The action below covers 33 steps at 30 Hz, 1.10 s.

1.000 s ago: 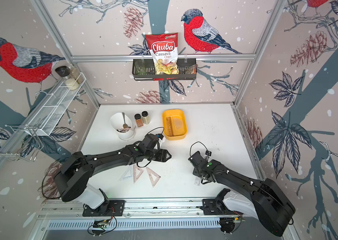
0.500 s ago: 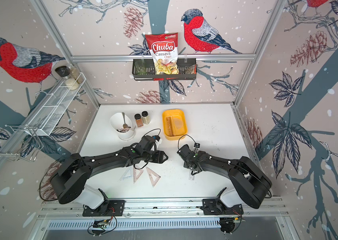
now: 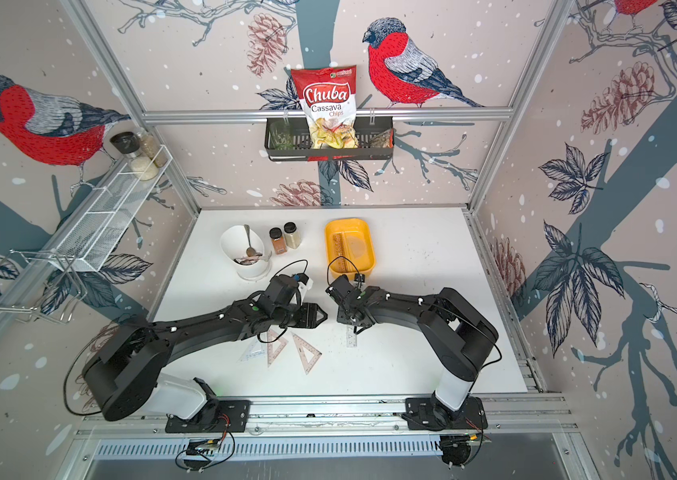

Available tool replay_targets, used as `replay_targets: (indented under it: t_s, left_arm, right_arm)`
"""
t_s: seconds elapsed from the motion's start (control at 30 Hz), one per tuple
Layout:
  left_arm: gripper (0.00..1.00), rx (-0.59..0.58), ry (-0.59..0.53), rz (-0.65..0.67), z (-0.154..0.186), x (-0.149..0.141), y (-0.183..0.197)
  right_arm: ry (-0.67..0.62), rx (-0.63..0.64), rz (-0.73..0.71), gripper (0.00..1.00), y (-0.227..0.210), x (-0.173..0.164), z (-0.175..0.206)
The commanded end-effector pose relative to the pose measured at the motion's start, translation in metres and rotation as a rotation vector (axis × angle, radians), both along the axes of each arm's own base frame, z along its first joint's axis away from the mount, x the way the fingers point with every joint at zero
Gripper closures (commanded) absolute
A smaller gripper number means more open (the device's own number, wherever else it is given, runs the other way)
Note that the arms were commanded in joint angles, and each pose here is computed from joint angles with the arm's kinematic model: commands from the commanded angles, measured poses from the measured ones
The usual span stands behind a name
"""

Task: Put the scattered rulers into the storage box
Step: Move the ruler to the center of the board.

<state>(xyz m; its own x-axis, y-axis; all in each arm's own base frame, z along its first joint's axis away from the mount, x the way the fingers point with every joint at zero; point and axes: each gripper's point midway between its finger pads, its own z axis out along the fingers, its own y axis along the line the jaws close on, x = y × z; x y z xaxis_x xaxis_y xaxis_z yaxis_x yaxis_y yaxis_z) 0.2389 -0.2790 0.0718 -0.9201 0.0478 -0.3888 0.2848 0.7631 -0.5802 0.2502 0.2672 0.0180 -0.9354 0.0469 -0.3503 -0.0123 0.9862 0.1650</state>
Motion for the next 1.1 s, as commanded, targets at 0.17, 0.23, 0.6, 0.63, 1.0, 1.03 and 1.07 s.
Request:
replay_targets:
  t_s: [0.17,0.23,0.6,0.63,1.0,1.03,1.07]
  left_arm:
    - [0.43,-0.132,0.037,-0.051,0.011,-0.003,-0.023]
    - [0.46,-0.168,0.068,-0.055,0.011,-0.004,-0.029]
    - [0.78,-0.205,0.156,-0.03,-0.005,-0.001,-0.04]
    - [0.78,-0.202,0.163,-0.028,-0.007,-0.001,-0.041]
    - [0.64,-0.165,0.208,-0.015,-0.025,0.001,-0.042]
    - [0.63,-0.163,0.209,-0.016,-0.026,0.001,-0.043]
    - [0.63,-0.16,0.214,-0.017,-0.028,0.0,-0.044]
  right_arm:
    - [-0.003,0.072,0.137,0.54,0.005,-0.008,0.011]
    - [-0.038,0.121,0.171,0.54,0.006,-0.005,0.019]
    - [-0.117,0.394,0.269,0.93,0.009,-0.001,0.025]
    - [-0.113,0.391,0.265,0.94,0.006,-0.001,0.022]
    - [-0.097,0.42,0.257,0.94,-0.005,-0.009,0.009]
    - [-0.095,0.422,0.259,0.94,-0.005,-0.01,0.008]
    - [-0.093,0.421,0.257,0.94,-0.005,-0.011,0.007]
